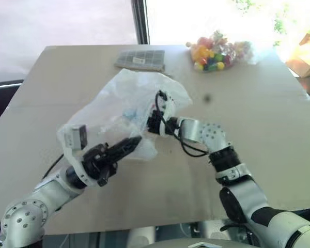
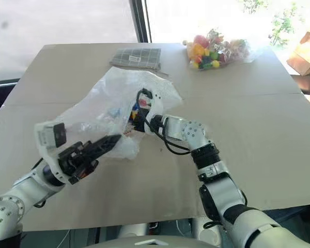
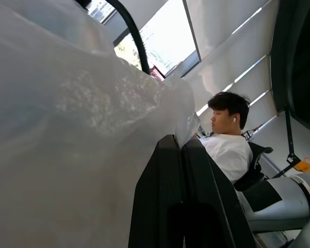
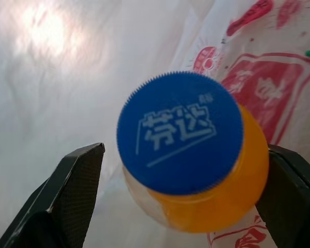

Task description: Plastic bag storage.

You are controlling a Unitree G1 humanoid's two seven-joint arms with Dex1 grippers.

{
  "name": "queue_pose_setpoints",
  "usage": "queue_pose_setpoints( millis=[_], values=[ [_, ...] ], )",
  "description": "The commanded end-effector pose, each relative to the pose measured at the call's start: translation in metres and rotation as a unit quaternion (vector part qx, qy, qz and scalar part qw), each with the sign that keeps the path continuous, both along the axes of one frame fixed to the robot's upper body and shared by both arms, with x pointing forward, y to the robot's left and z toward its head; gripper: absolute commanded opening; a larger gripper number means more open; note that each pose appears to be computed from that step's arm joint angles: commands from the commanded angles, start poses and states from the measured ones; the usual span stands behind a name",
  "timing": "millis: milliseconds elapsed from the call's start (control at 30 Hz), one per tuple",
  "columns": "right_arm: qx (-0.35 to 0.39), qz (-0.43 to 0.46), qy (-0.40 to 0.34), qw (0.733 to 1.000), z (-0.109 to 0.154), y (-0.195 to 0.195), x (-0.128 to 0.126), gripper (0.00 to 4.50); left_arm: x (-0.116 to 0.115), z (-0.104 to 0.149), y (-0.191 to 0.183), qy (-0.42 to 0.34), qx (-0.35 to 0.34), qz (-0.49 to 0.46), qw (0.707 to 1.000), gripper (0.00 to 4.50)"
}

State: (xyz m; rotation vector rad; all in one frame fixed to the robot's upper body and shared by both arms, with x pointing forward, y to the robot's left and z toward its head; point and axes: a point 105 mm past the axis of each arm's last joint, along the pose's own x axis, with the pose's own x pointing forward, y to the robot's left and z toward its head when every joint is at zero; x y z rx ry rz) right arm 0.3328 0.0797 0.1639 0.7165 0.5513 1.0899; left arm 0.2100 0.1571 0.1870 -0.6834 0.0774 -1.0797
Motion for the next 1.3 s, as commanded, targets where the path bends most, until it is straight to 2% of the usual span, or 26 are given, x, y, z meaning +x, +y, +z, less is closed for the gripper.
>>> queue_pose_setpoints(
  millis=[33,133,200,267,367,433,633,700,767,833,1033,1167,1267,1300],
  values=[
    [-0.022,-0.011,-0.111,0.994,0.016,-0.035,0.009,4.44,0.004,0.008,0.013,-0.026,0.000,0.025,0.999,0.00],
    [-0.049,-0.050,-0.142,0.987,0.015,-0.068,0.023,4.44,0.007,0.010,0.017,-0.030,-0.002,0.033,0.999,0.00],
    [-0.033,-0.087,-0.127,0.987,0.021,-0.080,0.032,4.44,0.008,0.010,0.018,-0.031,-0.003,0.034,0.999,0.00],
    [-0.032,-0.093,-0.128,0.987,0.024,-0.086,0.032,4.44,0.010,0.011,0.017,-0.032,-0.004,0.034,0.999,0.00],
    [-0.077,-0.092,-0.172,0.978,0.019,-0.091,0.029,4.44,0.012,0.013,0.015,-0.034,-0.005,0.032,0.999,0.00],
    [-0.081,-0.103,-0.190,0.973,0.020,-0.096,0.029,4.44,0.014,0.014,0.014,-0.036,-0.006,0.031,0.999,0.00],
    [-0.077,0.034,-0.352,0.932,0.043,-0.119,-0.020,4.44,0.014,0.016,0.014,-0.038,-0.005,0.031,0.999,0.00],
    [-0.090,0.054,-0.381,0.919,0.045,-0.131,-0.025,4.44,0.014,0.016,0.014,-0.037,-0.005,0.032,0.999,0.00],
    [-0.105,0.058,-0.384,0.916,0.041,-0.144,-0.023,4.44,0.014,0.016,0.014,-0.037,-0.005,0.033,0.999,0.00],
    [-0.124,0.030,-0.395,0.910,0.039,-0.156,-0.011,4.44,0.015,0.017,0.014,-0.037,-0.003,0.033,0.999,0.00],
    [-0.266,-0.020,-0.440,0.858,0.009,-0.168,0.028,4.44,0.015,0.019,0.012,-0.038,-0.002,0.031,0.999,0.00],
    [-0.289,-0.105,-0.460,0.833,0.006,-0.154,0.065,4.44,0.016,0.019,0.010,-0.037,-0.001,0.029,0.999,0.00],
    [-0.282,-0.129,-0.452,0.836,0.004,-0.151,0.075,4.44,0.016,0.020,0.009,-0.039,-0.001,0.030,0.999,0.00],
    [-0.280,-0.127,-0.452,0.837,0.002,-0.150,0.075,4.21,0.016,0.020,0.009,-0.039,-0.001,0.030,0.999,0.00]
  ],
)
